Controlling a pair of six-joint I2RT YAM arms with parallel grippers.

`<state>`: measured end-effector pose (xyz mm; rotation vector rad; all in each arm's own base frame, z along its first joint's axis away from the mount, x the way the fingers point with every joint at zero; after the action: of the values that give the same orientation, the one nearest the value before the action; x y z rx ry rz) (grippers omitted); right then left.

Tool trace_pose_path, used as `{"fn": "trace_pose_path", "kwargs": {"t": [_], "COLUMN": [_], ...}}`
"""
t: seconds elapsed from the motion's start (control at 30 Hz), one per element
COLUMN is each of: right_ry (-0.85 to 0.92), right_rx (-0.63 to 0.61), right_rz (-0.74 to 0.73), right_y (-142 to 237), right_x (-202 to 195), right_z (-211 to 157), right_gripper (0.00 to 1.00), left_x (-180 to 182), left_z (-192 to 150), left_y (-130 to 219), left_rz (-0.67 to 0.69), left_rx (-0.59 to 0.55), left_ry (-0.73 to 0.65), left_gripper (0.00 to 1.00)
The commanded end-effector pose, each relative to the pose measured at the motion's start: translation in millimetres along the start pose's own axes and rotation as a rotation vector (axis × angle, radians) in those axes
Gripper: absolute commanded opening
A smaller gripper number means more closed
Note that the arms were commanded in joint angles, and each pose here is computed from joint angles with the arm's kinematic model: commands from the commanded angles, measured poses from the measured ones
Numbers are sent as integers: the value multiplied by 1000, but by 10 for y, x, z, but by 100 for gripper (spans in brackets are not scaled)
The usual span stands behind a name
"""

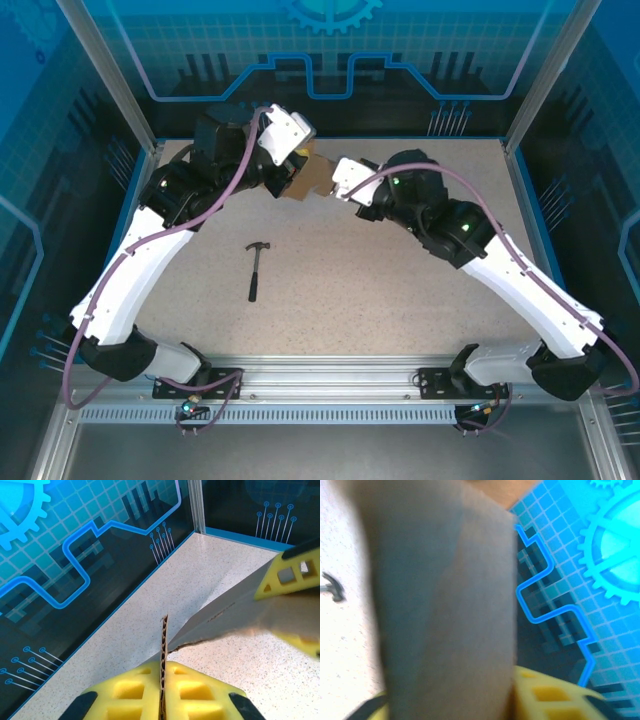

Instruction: Fold the paper box

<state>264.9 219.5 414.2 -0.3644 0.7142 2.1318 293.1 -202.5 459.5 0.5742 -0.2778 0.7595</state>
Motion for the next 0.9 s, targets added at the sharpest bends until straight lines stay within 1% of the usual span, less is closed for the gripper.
{"fn": "trace_pose_path", "kwargs": {"t": [0.0, 0.07, 0.1, 0.17, 0.2, 0.23, 0.33, 0.43, 0.57, 0.63, 0.73, 0.87], "right_ry": [-122, -164, -192, -248, -287, -319, -431, -522, -607, -624, -638, -657], "right_rx": [-58, -70, -76, -101, -116, -133, -192, -241, -294, -321, -350, -380], "right_rz": [103, 116, 115, 122, 118, 118, 121, 121, 116, 122, 117, 108], "right_y": [203, 244, 270, 347, 396, 441, 610, 764, 939, 1019, 1113, 1213], "right_x": [-127, -221, -279, -387, -458, -515, -696, -843, -1006, -1039, -1069, -1098], "right_z": [58, 57, 56, 62, 65, 72, 75, 73, 65, 86, 97, 93], "right_gripper": [15, 5, 2, 0, 0, 0, 0, 0, 0, 0, 0, 0], "left_x": [28, 36, 42, 87, 109, 137, 253, 402, 656, 767, 944, 1182], "left_z": [179, 206, 220, 217, 203, 188, 27, -257, -699, -846, -1011, -1164], "left_y": [74, 87, 102, 147, 185, 229, 392, 541, 578, 480, 227, -119], "left_rz": [5, 9, 17, 52, 68, 85, 144, 213, 288, 277, 230, 165], "left_rx": [-77, -94, -105, -121, -131, -144, -193, -266, -296, -280, -243, -218], "left_ry": [-14, -18, -23, -26, -19, -7, 80, 217, 403, 469, 544, 605], "left_gripper": [21, 33, 43, 53, 61, 66, 77, 85, 90, 91, 93, 96]}}
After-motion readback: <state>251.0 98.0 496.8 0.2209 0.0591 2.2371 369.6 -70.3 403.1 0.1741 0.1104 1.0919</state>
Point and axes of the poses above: each hand's point on the last joint's axis, 136 mm out from that joint toward the fingers, its own y axis back along the fingers, its own x axis along the line the jaws close on, z = x × y, the point moved 5 cm from there along y, back along the fingers, and after that the axes turned 13 degrees about -y, right-handed, at the moved point
